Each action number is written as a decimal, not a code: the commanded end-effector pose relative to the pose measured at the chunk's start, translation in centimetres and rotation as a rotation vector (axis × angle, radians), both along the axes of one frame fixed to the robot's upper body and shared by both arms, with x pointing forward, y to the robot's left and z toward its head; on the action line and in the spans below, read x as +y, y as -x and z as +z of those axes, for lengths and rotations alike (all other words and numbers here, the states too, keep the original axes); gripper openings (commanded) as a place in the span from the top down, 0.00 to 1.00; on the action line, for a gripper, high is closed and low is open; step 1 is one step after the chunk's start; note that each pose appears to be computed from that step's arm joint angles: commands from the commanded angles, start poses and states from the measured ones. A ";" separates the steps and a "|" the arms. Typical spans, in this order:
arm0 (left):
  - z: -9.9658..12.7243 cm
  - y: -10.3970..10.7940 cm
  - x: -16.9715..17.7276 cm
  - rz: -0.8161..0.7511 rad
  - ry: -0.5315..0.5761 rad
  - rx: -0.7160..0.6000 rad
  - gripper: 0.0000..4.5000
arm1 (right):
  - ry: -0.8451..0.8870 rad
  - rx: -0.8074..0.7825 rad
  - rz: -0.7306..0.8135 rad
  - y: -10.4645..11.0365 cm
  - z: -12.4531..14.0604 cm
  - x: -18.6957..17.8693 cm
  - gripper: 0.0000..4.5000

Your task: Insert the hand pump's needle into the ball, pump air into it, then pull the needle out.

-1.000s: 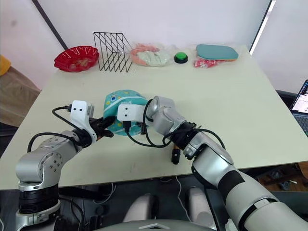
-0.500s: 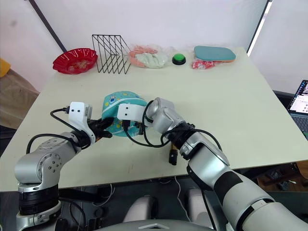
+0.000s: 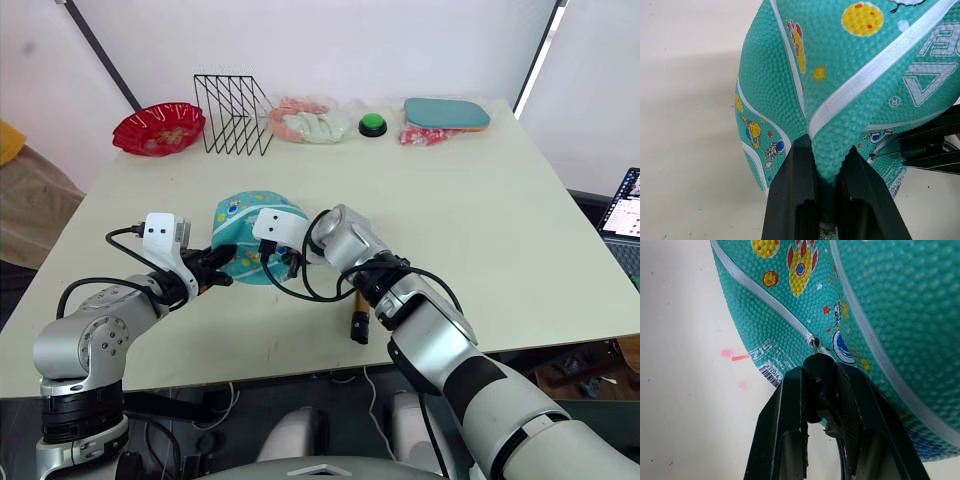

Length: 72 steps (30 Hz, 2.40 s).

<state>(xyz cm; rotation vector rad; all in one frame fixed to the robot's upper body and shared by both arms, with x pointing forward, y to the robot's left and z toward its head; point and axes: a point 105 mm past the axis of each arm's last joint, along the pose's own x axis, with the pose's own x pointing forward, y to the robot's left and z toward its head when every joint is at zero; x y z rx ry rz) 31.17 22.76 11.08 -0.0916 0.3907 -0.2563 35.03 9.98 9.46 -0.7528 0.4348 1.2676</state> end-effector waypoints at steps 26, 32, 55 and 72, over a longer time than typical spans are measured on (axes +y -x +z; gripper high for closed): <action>-2.2 -0.6 -3.3 -0.208 0.058 0.059 1.00 | -0.221 0.088 0.260 7.7 2.2 6.9 0.93; -2.2 -0.7 -3.2 -0.206 0.053 0.060 1.00 | -0.224 0.067 0.242 7.1 2.6 6.9 0.93; -2.2 -0.9 -2.8 -0.203 0.035 0.046 1.00 | -0.210 0.028 0.169 5.3 4.1 4.0 0.93; -2.3 -1.0 -2.2 -0.188 0.015 0.051 1.00 | -0.221 -0.065 0.131 3.5 5.7 0.0 0.38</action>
